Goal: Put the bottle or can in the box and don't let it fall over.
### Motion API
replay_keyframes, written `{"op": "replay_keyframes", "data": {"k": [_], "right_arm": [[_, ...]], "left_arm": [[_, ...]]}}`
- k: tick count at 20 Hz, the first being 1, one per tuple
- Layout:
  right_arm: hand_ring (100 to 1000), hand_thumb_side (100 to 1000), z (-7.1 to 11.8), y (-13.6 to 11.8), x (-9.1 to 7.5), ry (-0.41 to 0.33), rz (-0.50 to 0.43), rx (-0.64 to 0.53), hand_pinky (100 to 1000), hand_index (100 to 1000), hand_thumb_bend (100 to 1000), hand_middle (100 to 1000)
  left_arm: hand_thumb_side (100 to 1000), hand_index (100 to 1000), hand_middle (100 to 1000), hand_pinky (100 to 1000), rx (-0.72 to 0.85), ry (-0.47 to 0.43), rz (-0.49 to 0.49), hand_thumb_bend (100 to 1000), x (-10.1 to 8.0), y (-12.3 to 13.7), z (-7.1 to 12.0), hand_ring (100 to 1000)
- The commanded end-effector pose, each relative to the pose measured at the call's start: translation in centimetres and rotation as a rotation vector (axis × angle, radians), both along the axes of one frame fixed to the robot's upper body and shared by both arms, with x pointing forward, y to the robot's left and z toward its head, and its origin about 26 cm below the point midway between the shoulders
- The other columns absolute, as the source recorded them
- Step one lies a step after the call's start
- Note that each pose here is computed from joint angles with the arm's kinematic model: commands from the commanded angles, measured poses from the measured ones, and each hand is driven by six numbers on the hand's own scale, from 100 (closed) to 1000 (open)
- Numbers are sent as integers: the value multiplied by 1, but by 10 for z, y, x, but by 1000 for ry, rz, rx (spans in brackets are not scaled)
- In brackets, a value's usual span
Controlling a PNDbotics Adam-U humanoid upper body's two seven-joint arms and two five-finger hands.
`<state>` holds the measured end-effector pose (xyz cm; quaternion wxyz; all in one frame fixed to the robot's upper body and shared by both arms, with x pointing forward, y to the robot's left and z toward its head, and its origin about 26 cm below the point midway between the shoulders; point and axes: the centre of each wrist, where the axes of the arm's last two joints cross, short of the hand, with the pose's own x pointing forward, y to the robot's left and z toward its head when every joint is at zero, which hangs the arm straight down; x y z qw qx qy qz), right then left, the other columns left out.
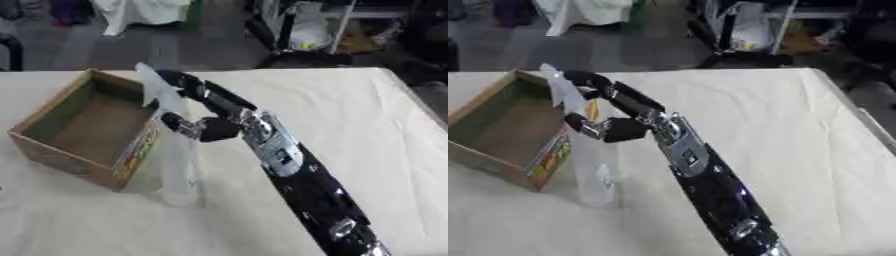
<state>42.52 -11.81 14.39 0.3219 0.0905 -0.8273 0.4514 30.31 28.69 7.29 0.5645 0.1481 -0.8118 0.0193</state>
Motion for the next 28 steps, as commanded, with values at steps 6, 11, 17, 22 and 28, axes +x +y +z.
{"op": "replay_keyframes", "data": {"k": [6, 11, 17, 22, 28], "right_arm": [[1000, 648, 4, -9, 4, 4, -43, -59, 900, 1000, 331, 1000], [1000, 652, 8, -7, 4, 6, -49, -77, 899, 1000, 333, 1000], [1000, 647, 16, 1, 3, 58, 6, -59, 889, 1000, 318, 1000], [1000, 638, 27, 6, -1, 91, 74, -44, 885, 1000, 300, 1000], [1000, 630, 35, 9, -1, 107, 107, -57, 881, 1000, 282, 1000]], "left_arm": [[660, 831, 927, 546, 5, -19, 0, 451, 1, 1, 5, 1000], [660, 831, 927, 547, 5, -18, 0, 450, 1, 0, 5, 1000], [660, 831, 927, 547, 5, -16, -1, 451, 0, 0, 4, 1000], [661, 831, 927, 547, 5, -13, -2, 450, 0, 0, 3, 1000], [661, 831, 927, 547, 4, -10, -4, 451, 0, -1, 3, 1000]]}}
